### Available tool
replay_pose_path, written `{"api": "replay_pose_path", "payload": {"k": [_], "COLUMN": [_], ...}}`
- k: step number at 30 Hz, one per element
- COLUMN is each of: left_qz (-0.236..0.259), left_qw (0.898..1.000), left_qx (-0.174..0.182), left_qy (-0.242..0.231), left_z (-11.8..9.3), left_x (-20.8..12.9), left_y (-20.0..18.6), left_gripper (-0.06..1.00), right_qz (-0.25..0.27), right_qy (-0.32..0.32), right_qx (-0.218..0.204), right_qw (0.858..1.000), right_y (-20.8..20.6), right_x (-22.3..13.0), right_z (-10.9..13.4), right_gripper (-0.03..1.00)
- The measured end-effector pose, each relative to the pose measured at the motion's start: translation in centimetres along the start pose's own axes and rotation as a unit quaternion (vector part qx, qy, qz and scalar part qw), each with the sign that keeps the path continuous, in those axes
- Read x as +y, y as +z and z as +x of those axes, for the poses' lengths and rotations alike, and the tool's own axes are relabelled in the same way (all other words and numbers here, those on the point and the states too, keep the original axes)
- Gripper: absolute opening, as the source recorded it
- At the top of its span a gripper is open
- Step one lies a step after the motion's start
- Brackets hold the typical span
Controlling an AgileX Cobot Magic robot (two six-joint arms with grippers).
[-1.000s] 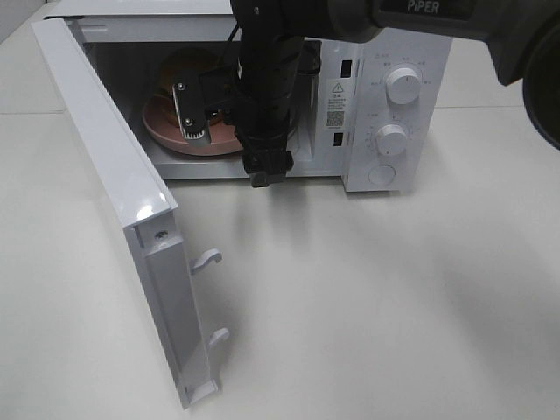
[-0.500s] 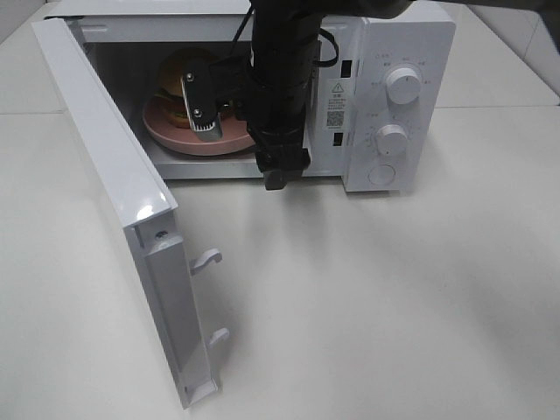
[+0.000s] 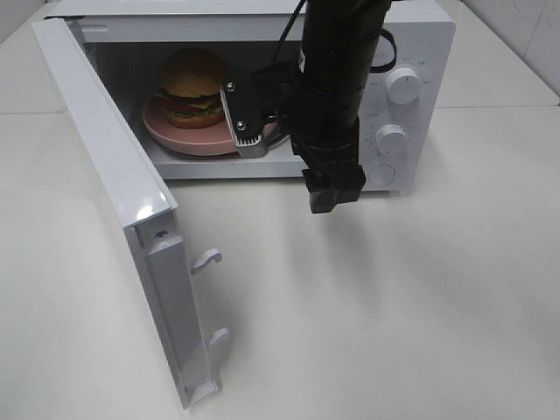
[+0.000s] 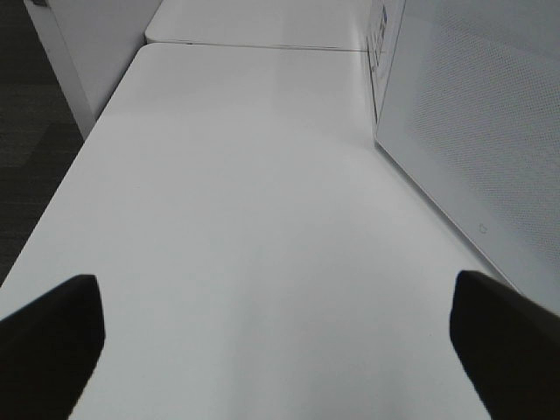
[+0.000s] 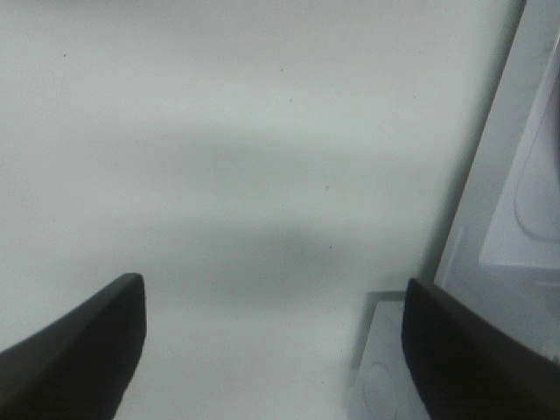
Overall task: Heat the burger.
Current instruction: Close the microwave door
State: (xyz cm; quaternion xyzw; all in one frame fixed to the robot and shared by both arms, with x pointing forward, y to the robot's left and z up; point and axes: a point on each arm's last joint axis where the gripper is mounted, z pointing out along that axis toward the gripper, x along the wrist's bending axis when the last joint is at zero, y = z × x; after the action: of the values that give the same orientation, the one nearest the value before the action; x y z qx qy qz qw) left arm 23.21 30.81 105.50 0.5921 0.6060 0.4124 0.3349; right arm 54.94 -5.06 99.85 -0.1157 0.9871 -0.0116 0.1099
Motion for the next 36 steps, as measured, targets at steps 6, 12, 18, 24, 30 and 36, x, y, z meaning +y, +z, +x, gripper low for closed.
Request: {"api": "replay_pose_path", "payload": {"k": [6, 12, 18, 24, 30, 36], "left_qz": [0.000, 0.000, 0.000, 0.000, 0.000, 0.000], "left_qw": [1.000, 1.000, 1.000, 1.000, 1.000, 1.000], "left_qx": [0.000, 0.000, 0.000, 0.000, 0.000, 0.000], "left_qy": [0.000, 0.000, 0.000, 0.000, 0.000, 0.000], "left_z": [0.0, 0.0, 0.0, 0.0, 0.0, 0.0], "left_x": [0.0, 0.0, 0.0, 0.0, 0.0, 0.0], "left_y": [0.0, 0.0, 0.0, 0.0, 0.0, 0.0], "left_gripper": [1.00, 1.00, 1.00, 1.00, 1.00, 1.00], "right_qz": [0.009, 0.006, 0.004, 0.013, 0.011, 0.022], "right_qy": [0.025, 0.080, 0.164, 0.261, 0.321, 0.393], "right_qx": [-0.002, -0.011, -0.019, -0.013, 0.006, -0.001], "right_qw": [1.000, 0.997, 0.986, 0.965, 0.947, 0.919], "right_y": [-1.5, -3.6, -4.6, -4.6, -4.2, -4.0], "right_x": [-1.7, -3.3, -5.6, -9.2, -11.6, -13.6], "right_z": [2.5, 5.0, 6.7, 8.5, 10.1, 10.0], "right_gripper": [0.76, 0.76, 0.76, 0.79, 0.74, 0.68]}}
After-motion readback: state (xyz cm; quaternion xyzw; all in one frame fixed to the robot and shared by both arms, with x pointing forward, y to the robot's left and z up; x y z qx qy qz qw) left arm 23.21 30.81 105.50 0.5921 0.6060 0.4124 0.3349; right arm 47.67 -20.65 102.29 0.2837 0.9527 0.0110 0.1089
